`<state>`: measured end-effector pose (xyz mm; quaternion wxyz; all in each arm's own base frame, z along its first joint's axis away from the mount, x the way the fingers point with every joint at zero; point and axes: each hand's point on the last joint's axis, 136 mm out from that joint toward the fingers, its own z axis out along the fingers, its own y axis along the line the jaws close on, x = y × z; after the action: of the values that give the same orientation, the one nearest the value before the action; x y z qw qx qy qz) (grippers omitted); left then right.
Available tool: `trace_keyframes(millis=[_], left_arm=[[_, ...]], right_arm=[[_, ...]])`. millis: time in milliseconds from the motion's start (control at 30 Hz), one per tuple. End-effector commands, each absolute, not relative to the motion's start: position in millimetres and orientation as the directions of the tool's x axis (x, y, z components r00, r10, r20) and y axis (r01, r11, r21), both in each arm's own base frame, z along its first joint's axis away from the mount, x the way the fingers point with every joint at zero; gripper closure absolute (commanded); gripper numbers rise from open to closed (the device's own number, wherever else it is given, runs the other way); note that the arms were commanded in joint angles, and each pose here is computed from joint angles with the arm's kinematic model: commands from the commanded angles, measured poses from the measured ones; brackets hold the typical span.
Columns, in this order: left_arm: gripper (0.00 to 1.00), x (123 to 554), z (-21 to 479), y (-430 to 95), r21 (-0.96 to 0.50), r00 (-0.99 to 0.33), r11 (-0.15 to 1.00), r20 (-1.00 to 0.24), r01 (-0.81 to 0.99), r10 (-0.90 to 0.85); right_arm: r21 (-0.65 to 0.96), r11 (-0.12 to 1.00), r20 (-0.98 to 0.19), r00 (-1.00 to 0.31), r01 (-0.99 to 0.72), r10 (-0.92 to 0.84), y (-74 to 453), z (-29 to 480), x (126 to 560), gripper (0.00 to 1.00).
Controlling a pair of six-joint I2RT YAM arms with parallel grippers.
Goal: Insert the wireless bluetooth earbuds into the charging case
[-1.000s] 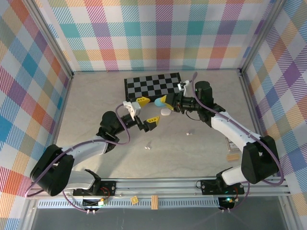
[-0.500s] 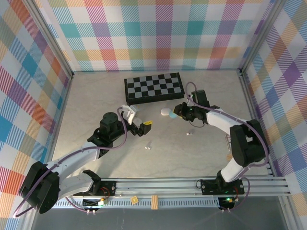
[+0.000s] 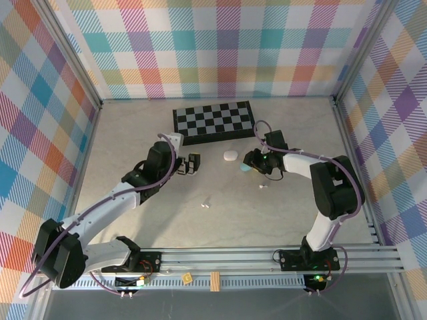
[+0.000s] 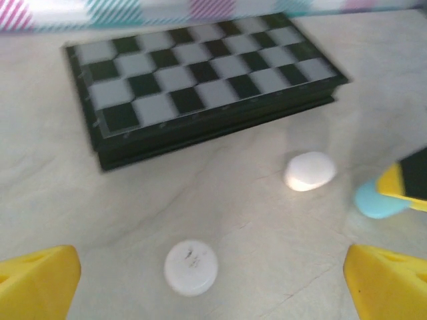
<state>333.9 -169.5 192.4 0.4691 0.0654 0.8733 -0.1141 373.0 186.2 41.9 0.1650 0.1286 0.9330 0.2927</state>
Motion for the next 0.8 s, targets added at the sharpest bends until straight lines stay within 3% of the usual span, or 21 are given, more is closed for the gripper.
trace_keyframes(millis=[0, 100, 233, 467, 767], left_arm=[[0.00, 319.5, 166.1, -125.4, -0.148, -0.664, 0.981, -0.723, -0.122, -0.192], [0.00, 310.2, 157.4, -115.7, -0.249, -0.645, 0.919, -0.655, -0.306, -0.393], [0.00, 301.2, 147.1, -110.4, -0.295, -0.616, 0.841, -0.579, -0.453, -0.534], [0.00, 307.8, 120.1, -144.3, -0.130, -0.778, 0.901, -0.464, -0.414, -0.424], [0.06, 327.6, 89.6, -166.9, 0.043, -0.780, 0.834, -0.383, -0.550, -0.495]], right_arm=[[0.525, 0.845, -0.321, -0.896, 0.102, 0.308, 170.3, 59.1, 376.8, 0.46], [0.474, 0.878, -0.383, -0.881, 0.072, 0.279, 160.4, 73.8, 378.3, 0.36], [0.430, 0.902, -0.439, -0.864, 0.040, 0.247, 152.7, 92.5, 377.9, 0.33], [0.470, 0.883, -0.441, -0.864, 0.008, 0.243, 158.8, 106.4, 371.1, 0.32], [0.475, 0.880, -0.454, -0.861, -0.017, 0.229, 156.2, 113.3, 356.6, 0.32]])
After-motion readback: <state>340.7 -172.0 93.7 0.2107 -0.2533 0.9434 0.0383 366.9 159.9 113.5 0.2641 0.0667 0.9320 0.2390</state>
